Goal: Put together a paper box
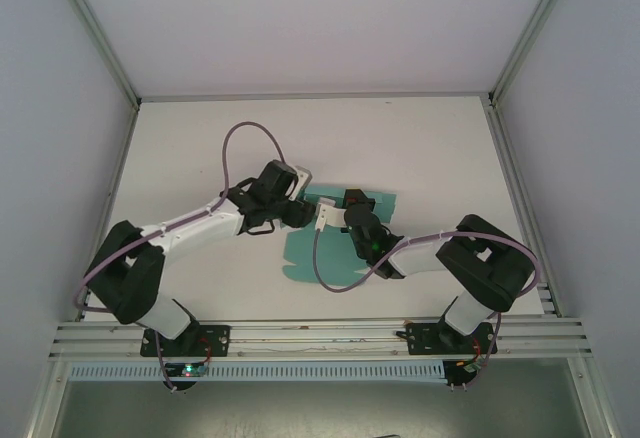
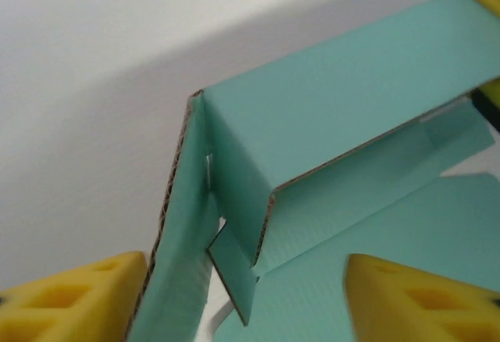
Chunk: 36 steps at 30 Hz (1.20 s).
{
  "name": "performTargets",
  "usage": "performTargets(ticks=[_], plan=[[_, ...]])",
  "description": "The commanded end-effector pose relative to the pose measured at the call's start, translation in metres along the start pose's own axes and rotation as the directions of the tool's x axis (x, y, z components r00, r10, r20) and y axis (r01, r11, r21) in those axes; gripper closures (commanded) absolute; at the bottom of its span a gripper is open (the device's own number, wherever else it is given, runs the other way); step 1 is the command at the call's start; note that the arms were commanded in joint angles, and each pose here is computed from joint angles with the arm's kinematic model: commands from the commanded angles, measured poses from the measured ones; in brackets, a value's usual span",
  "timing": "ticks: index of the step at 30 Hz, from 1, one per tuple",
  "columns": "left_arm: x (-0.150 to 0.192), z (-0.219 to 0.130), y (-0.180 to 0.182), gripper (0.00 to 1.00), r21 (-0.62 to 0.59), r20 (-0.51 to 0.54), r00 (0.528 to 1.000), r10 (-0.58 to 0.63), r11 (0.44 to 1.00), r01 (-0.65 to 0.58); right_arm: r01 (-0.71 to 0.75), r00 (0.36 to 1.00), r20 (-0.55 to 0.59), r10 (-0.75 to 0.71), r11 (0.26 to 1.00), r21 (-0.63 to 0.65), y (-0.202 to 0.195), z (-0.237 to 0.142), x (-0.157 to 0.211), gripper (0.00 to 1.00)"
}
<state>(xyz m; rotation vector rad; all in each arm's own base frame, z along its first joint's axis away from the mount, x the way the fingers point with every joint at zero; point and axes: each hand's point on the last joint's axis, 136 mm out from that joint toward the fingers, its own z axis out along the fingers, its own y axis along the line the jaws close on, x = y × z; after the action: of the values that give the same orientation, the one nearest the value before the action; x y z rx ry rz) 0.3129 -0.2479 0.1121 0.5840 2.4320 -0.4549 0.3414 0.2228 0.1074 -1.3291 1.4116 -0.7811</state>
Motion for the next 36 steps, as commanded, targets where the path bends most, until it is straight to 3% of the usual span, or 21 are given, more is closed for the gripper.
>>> performTargets(ticks=[1, 6, 9, 11, 13, 16, 18, 19, 22, 26, 36], plan=[[-0.011, -0.025, 0.007, 0.0, -0.032, 0.071, 0.996, -0.057, 0.998, 0.059, -0.02, 0.999, 0.04, 0.02, 1.0, -0.004, 0.001, -0.001, -0.003, 1.0], [-0.016, -0.062, 0.044, 0.0, -0.148, 0.146, 0.971, -0.19, 0.966, 0.212, -0.021, 0.999, 0.033, 0.02, 0.999, 0.041, -0.009, 0.002, -0.002, 1.0], [-0.011, -0.082, 0.097, 0.0, -0.274, 0.213, 0.914, -0.345, 0.877, 0.395, -0.026, 0.998, 0.05, 0.024, 0.999, 0.032, -0.009, 0.002, -0.005, 1.0], [0.001, -0.085, 0.128, 0.0, -0.292, 0.237, 0.854, -0.463, 0.805, 0.517, -0.03, 0.998, 0.05, 0.029, 0.999, 0.024, -0.007, 0.003, -0.005, 1.0], [0.009, -0.08, 0.141, 0.0, -0.282, 0.222, 0.832, -0.508, 0.783, 0.554, -0.028, 0.999, 0.043, 0.027, 0.999, 0.029, -0.009, 0.004, -0.005, 1.0], [0.012, -0.06, 0.136, 0.0, -0.255, 0.164, 0.87, -0.464, 0.832, 0.492, -0.045, 0.998, 0.044, 0.044, 0.999, 0.028, -0.008, 0.004, -0.006, 1.0], [0.01, -0.042, 0.12, 0.01, -0.153, 0.112, 0.9, -0.421, 0.888, 0.434, -0.059, 0.997, 0.047, 0.058, 0.998, 0.019, -0.007, 0.005, -0.006, 1.0], [0.009, -0.034, 0.11, 0.07, -0.089, 0.092, 0.911, -0.402, 0.908, 0.409, -0.062, 0.997, 0.048, 0.061, 0.998, 0.016, -0.007, 0.005, -0.007, 1.0], [0.008, -0.018, 0.076, 0.11, 0.104, 0.069, 0.946, -0.316, 0.946, 0.308, -0.065, 0.997, 0.045, 0.064, 0.998, 0.018, -0.008, 0.006, -0.008, 1.0], [0.009, -0.012, 0.039, 0.12, 0.224, 0.073, 0.979, -0.192, 0.959, 0.172, -0.064, 0.997, 0.046, 0.064, 0.998, 0.007, -0.008, 0.005, -0.009, 1.0], [0.017, 0.015, 0.006, 0.17, 0.32, 0.018, 0.997, -0.075, 0.945, 0.065, -0.084, 0.995, 0.049, 0.086, 0.996, -0.041, -0.001, 0.005, -0.009, 1.0]])
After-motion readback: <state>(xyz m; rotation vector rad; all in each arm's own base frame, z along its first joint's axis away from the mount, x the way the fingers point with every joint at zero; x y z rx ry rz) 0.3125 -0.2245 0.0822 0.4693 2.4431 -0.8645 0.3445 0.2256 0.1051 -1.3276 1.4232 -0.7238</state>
